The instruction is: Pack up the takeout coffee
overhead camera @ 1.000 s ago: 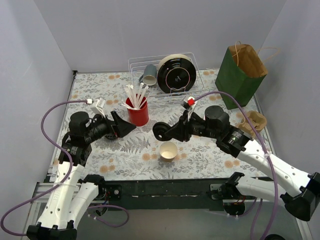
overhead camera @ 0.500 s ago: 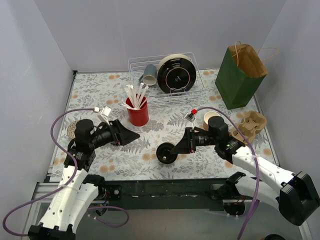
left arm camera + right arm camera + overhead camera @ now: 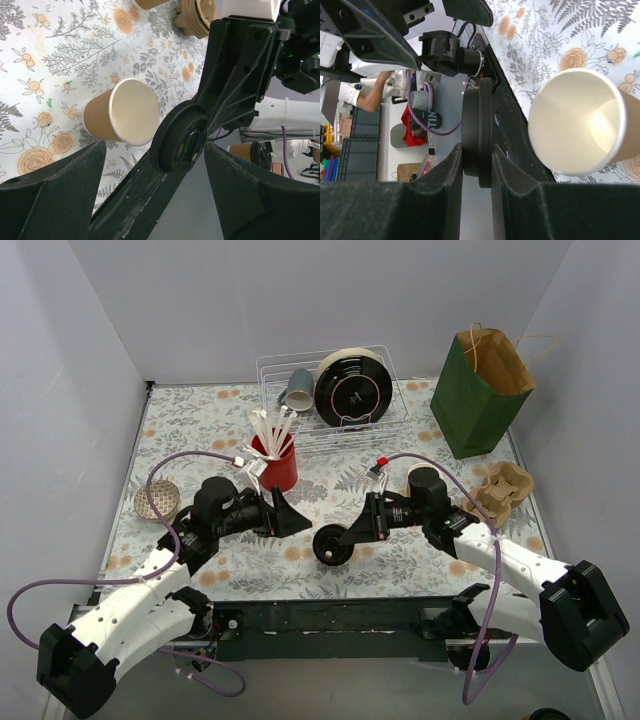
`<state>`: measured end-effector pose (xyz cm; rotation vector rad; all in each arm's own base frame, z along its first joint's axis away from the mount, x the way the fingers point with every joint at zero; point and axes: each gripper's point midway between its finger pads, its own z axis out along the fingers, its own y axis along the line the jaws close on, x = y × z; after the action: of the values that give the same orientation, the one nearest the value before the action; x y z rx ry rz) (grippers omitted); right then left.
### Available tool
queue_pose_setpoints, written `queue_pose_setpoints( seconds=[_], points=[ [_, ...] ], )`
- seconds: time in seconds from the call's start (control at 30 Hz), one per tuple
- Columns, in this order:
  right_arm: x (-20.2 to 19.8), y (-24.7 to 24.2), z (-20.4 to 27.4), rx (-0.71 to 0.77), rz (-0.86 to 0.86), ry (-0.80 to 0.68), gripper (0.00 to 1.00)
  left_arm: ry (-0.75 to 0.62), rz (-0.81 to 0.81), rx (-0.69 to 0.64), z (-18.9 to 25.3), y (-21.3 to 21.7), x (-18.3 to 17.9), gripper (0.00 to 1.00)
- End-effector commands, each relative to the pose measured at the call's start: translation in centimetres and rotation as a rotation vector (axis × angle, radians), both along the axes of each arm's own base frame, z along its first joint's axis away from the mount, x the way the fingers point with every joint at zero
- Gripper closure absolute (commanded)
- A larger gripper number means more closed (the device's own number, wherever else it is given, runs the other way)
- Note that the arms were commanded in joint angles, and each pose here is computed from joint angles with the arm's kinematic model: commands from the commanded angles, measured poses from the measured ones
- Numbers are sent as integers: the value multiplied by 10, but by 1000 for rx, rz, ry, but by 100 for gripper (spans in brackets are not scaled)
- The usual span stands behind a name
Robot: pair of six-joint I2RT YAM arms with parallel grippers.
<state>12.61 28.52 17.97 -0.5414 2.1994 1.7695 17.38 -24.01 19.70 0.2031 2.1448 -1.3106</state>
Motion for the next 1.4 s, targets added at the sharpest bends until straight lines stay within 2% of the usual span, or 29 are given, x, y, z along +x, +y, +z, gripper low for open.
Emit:
queue_pose_setpoints(
  seconds=[0.0, 0.2, 0.53, 0.8, 1.37],
  points=[
    [12, 3, 12, 21, 6, -48, 85, -29, 42, 5, -5, -2, 9, 23],
    [21, 3, 8, 10, -5, -27, 84, 6, 25, -11, -22, -6, 3, 21],
    [27, 4, -1, 0, -17, 22, 84, 35, 2, -4, -34, -13, 2, 26],
    [30, 6, -8, -7, -24, 56, 83, 63, 25, 48, -55, -13, 5, 32],
    [41, 2, -25, -38, -69, 116, 83, 83, 32, 97, -75, -18, 9, 33]
  ],
)
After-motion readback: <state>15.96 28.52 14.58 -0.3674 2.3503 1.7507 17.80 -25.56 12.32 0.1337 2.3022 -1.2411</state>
